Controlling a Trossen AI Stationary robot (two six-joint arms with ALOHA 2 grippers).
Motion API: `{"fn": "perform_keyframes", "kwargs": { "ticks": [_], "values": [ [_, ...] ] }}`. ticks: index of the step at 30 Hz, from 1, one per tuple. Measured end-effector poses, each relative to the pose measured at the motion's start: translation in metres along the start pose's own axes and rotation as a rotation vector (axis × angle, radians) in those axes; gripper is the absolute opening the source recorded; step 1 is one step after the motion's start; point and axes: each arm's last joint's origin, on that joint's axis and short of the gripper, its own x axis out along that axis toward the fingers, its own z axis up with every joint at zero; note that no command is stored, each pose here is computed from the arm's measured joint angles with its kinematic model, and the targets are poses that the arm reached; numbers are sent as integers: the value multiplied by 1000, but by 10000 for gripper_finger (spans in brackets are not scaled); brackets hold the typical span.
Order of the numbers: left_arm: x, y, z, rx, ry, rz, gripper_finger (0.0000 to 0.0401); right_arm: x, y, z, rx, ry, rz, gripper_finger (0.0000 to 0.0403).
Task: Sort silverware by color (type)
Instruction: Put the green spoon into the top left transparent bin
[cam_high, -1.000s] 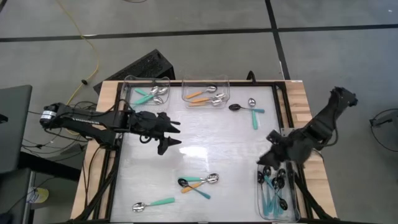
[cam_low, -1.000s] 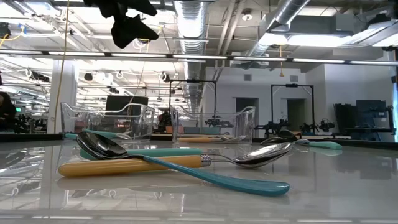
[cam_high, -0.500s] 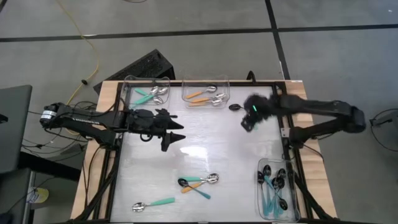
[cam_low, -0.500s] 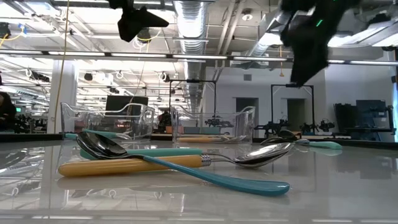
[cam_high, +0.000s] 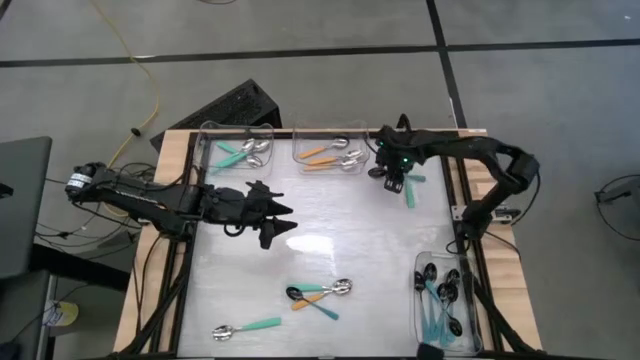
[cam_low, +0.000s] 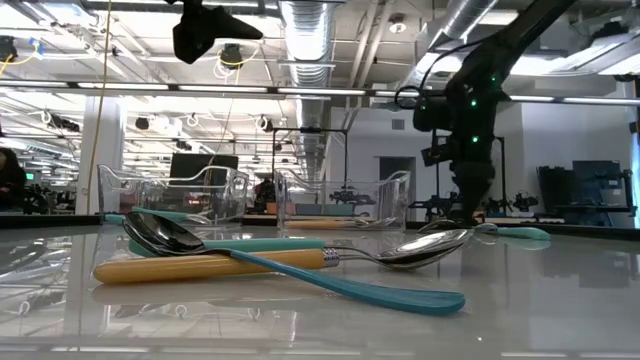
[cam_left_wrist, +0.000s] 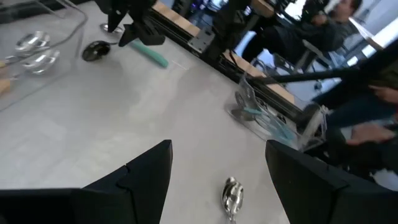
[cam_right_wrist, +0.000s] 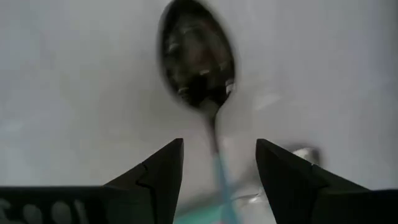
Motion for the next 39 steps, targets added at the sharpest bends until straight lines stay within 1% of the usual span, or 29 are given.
{"fn": "perform_keyframes", "kwargs": {
  "ticks": [2, 7, 11, 14, 17, 19, 20, 22, 24, 26, 28, 30, 32, 36, 37, 39],
  "values": [
    [-1, -2, -1, -7, -16, 16, 243, 3, -1, 2, -18, -8, -28, 223],
    [-2, -4, -3, -14, -33, 33, 243, 3, 0, 2, -46, 5, -35, 223],
    [-3, -5, -4, -13, -38, 38, 243, -1, 15, 4, -115, 11, -24, 223],
    [-3, -5, -4, -11, -34, 41, 243, -11, 29, 8, -102, -15, -82, 223],
    [-3, -4, -6, -4, -21, 52, 243, -24, 41, 9, -26, -49, -115, 223],
    [-3, -2, -8, 3, 4, 63, 243, -34, 48, 5, 58, -64, -114, 223],
    [-3, -1, -10, 0, 30, 62, 243, -39, 50, 2, 114, -62, -100, 223],
    [-4, 2, -16, -16, 129, 57, 243, -49, 54, -4, 237, -59, -15, 223],
    [-7, 5, -28, -27, 280, 54, 243, -61, 61, -10, 345, -77, 92, 223],
    [-14, 5, -43, -8, 448, 58, 243, -71, 70, -13, 400, -122, 172, 223],
    [-19, -1, -60, 60, 595, 15, 241, -77, 82, -14, 396, -169, 210, 223],
    [-24, -13, -76, 156, 705, -77, 235, -81, 90, -12, 386, -212, 229, 223],
    [-28, -29, -94, 228, 766, -176, 228, -84, 96, -11, 407, -239, 237, 223],
    [-33, -63, -138, 335, 823, -321, 216, -85, 110, -12, 433, -222, 261, 223],
    [-33, -71, -150, 348, 821, -342, 215, -86, 114, -12, 419, -217, 266, 223],
    [-33, -82, -173, 357, 812, -346, 212, -87, 121, -13, 389, -218, 277, 223]
  ]
}}
